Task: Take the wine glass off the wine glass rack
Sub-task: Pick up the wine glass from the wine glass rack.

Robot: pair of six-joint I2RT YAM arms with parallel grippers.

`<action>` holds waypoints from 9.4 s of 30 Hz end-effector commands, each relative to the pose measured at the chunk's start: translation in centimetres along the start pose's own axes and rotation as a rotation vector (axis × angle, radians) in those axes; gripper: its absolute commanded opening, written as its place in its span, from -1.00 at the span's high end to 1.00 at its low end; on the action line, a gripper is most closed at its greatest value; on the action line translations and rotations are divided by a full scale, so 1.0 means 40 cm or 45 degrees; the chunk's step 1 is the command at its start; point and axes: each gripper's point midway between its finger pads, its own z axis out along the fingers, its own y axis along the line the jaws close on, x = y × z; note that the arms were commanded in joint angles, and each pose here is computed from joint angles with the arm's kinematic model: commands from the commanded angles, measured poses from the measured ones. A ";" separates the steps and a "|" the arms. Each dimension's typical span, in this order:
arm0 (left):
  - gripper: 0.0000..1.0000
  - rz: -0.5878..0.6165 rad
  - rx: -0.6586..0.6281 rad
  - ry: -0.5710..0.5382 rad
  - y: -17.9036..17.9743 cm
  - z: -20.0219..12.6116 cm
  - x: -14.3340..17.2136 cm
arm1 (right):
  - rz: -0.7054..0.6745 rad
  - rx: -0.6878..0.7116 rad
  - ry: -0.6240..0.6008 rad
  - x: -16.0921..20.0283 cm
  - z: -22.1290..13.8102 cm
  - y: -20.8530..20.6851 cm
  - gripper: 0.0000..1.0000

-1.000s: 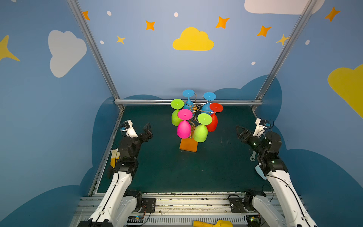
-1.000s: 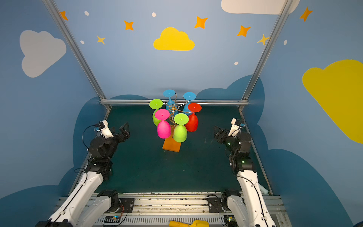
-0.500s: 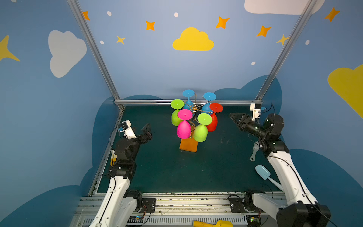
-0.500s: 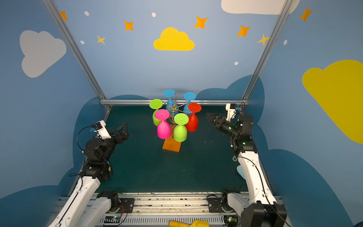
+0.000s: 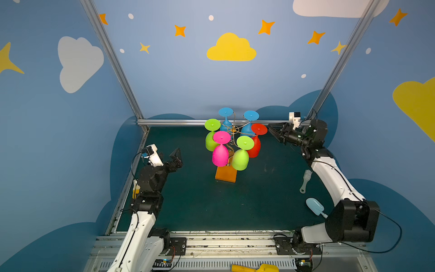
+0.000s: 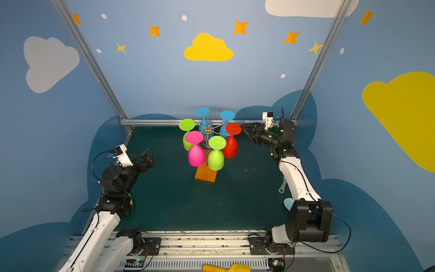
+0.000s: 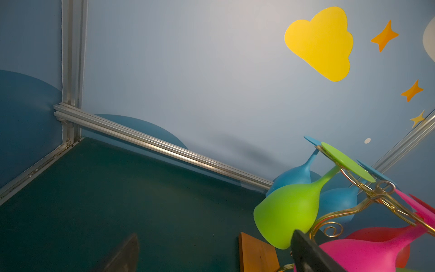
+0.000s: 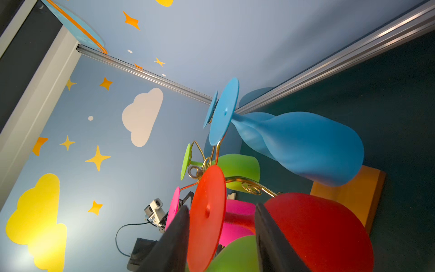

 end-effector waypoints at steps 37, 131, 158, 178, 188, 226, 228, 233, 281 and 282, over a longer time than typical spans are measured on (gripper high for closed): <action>-0.99 -0.007 -0.018 -0.064 0.010 -0.027 -0.021 | -0.040 -0.067 0.067 0.030 0.017 0.085 1.00; -0.99 -0.033 -0.022 -0.130 0.009 -0.053 -0.044 | -0.084 -0.124 -0.069 -0.042 0.082 0.147 1.00; -0.98 -0.015 -0.041 -0.142 -0.014 -0.086 -0.108 | -0.167 0.064 -0.249 0.003 -0.123 0.126 1.00; -0.73 -0.109 1.048 0.282 -0.451 -0.125 -0.240 | -0.707 0.131 -0.354 0.067 -0.254 0.369 1.00; -0.72 0.014 1.424 0.401 -0.636 -0.196 -0.198 | -0.929 -0.012 -0.274 0.127 -0.224 0.507 1.00; 0.03 -0.034 1.848 0.642 -0.901 -0.115 -0.114 | -1.121 -0.213 -0.021 0.286 -0.026 0.611 1.00; 0.09 -0.034 1.844 0.642 -0.900 -0.113 -0.112 | -1.123 -0.214 -0.019 0.285 -0.019 0.609 1.00; 0.36 -0.028 1.824 0.630 -0.898 -0.110 -0.114 | -1.122 -0.214 -0.003 0.285 -0.008 0.603 1.00; 0.94 -0.338 1.726 0.750 -0.778 -0.115 -0.283 | -2.083 -0.213 -0.130 0.315 -0.062 0.527 -0.86; 0.94 -0.342 1.724 0.755 -0.777 -0.114 -0.281 | -2.102 -0.227 -0.126 0.318 -0.055 0.528 -0.87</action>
